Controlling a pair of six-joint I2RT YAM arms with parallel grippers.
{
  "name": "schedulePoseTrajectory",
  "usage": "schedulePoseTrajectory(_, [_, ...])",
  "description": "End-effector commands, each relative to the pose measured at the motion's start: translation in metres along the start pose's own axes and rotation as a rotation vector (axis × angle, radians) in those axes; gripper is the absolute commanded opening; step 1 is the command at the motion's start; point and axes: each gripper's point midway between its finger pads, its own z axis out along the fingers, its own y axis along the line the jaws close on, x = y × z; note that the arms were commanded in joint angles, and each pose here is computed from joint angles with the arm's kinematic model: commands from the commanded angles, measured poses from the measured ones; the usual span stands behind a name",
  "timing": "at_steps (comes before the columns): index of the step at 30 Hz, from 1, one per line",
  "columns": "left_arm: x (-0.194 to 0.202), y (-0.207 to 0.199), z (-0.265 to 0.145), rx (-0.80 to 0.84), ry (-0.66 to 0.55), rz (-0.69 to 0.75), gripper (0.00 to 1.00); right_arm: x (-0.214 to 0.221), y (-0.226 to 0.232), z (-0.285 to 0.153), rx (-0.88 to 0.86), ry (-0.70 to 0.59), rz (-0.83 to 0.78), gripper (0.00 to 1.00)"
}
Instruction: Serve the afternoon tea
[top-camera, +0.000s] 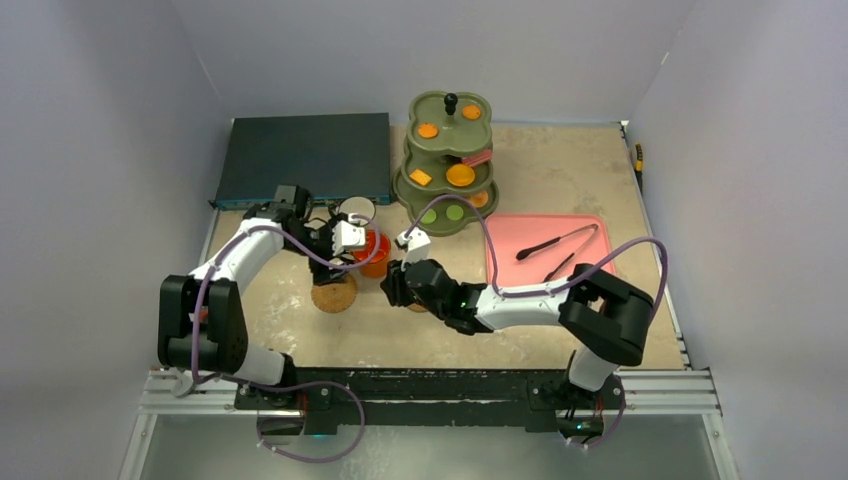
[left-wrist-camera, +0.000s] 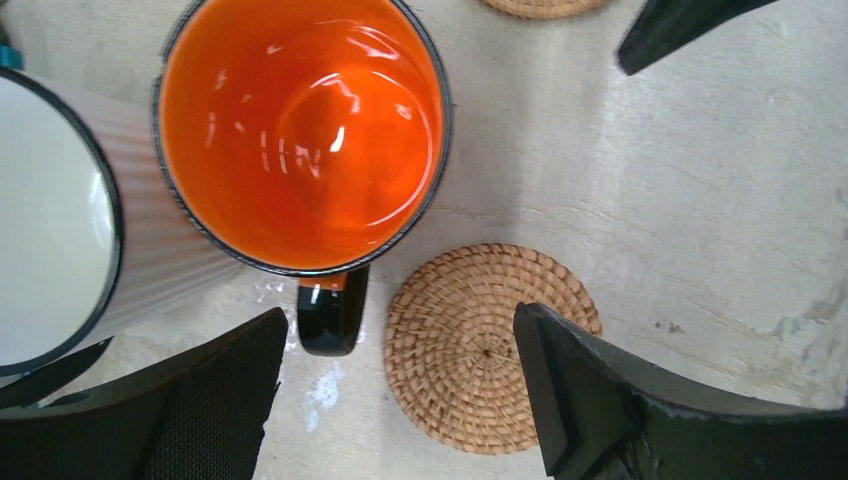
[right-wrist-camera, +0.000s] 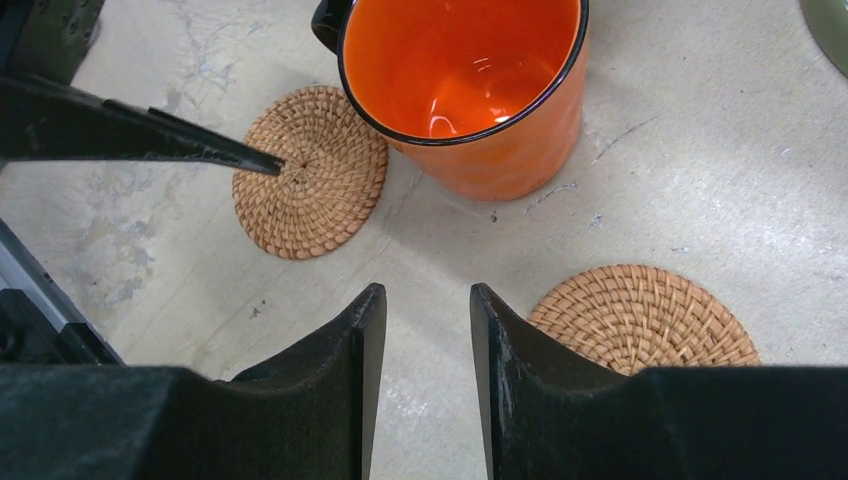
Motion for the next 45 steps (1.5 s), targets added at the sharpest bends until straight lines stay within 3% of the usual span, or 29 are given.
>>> schedulePoseTrajectory(1, [-0.006,-0.024,-0.008,0.05,-0.012,0.023,0.82,-0.011,0.006,0.012,0.004,-0.011,0.024,0.39])
schedulePoseTrajectory(17, [-0.028,-0.095,0.008,0.253,-0.051,-0.013,0.79,-0.022,-0.005,0.027,0.034,-0.021,0.069,0.37])
schedulePoseTrajectory(27, [-0.058,-0.094,0.006,0.282,-0.111,-0.045,0.79,-0.032,-0.024,0.035,0.095,-0.031,0.052,0.38])
schedulePoseTrajectory(35, [-0.096,-0.076,-0.014,0.225,-0.164,-0.163,0.79,-0.053,-0.05,0.018,0.251,-0.092,0.036,0.57])
schedulePoseTrajectory(40, [-0.088,-0.037,-0.049,0.03,-0.117,-0.28,0.84,-0.059,-0.024,-0.001,0.176,-0.103,0.016,0.61])
schedulePoseTrajectory(42, [-0.078,-0.016,-0.069,-0.041,-0.145,-0.359,0.86,-0.051,-0.002,-0.002,0.137,-0.08,-0.019,0.62])
schedulePoseTrajectory(45, [-0.06,0.007,-0.081,-0.101,-0.092,-0.465,0.88,-0.037,0.018,0.004,0.138,-0.028,-0.069,0.62])
